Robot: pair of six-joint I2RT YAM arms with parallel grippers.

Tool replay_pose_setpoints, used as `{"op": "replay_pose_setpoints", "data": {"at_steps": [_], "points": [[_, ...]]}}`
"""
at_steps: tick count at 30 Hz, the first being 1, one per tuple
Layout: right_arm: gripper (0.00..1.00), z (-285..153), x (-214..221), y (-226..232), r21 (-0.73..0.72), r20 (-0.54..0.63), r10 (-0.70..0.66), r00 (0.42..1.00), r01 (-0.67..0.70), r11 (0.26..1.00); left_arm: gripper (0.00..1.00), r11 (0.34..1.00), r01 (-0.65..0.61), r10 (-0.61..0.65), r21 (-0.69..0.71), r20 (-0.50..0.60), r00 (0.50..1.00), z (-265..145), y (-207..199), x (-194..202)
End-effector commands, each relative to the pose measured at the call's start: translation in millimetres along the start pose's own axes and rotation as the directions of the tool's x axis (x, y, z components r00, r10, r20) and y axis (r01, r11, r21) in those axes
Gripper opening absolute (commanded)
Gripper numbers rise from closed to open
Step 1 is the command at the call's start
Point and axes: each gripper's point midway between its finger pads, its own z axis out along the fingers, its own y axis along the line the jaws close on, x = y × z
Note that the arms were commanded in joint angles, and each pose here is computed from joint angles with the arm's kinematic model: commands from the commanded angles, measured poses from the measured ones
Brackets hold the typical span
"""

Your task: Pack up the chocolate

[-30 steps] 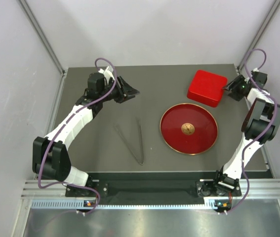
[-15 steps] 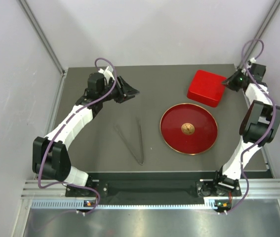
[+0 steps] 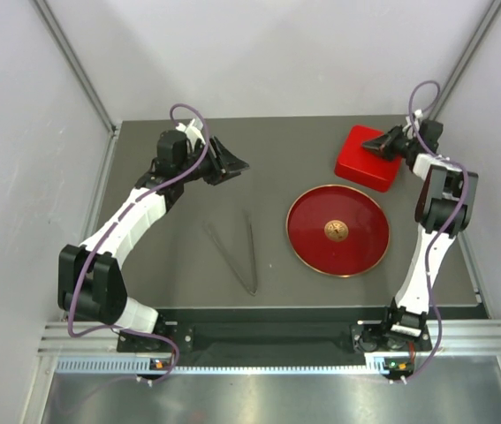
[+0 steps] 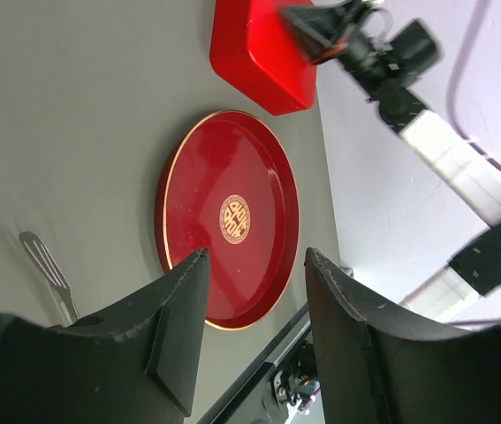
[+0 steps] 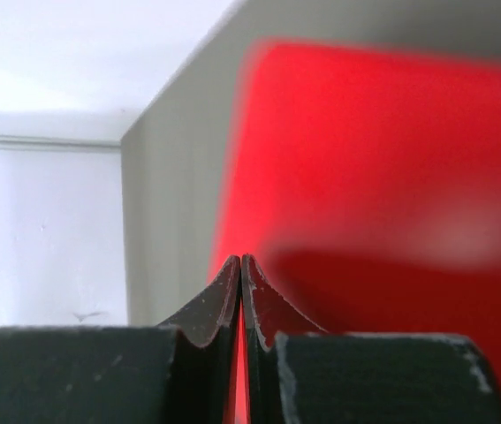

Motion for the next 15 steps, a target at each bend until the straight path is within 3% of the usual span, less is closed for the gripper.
{"op": "replay_pose_setpoints", "data": {"at_steps": [1, 7, 15], "points": [[0.00, 11, 16, -23, -0.054, -0.044, 0.050, 0.998, -0.052, 0.997, 0.52, 0.999, -0.044, 0.043, 0.022, 0.022, 0.999, -4, -10, -4], [0.00, 9, 10, -20, -0.069, -0.039, 0.058, 0.998, -0.060, 0.996, 0.52, 0.998, -0.050, 0.049, 0.025, 0.023, 0.999, -4, -11, -5], [0.00, -22, -14, 66, -0.108, 0.010, -0.092, 0.996, 0.093, 0.990, 0.53, 0.998, -0.068, 0.067, 0.011, 0.027, 0.997, -11, -14, -6]]}}
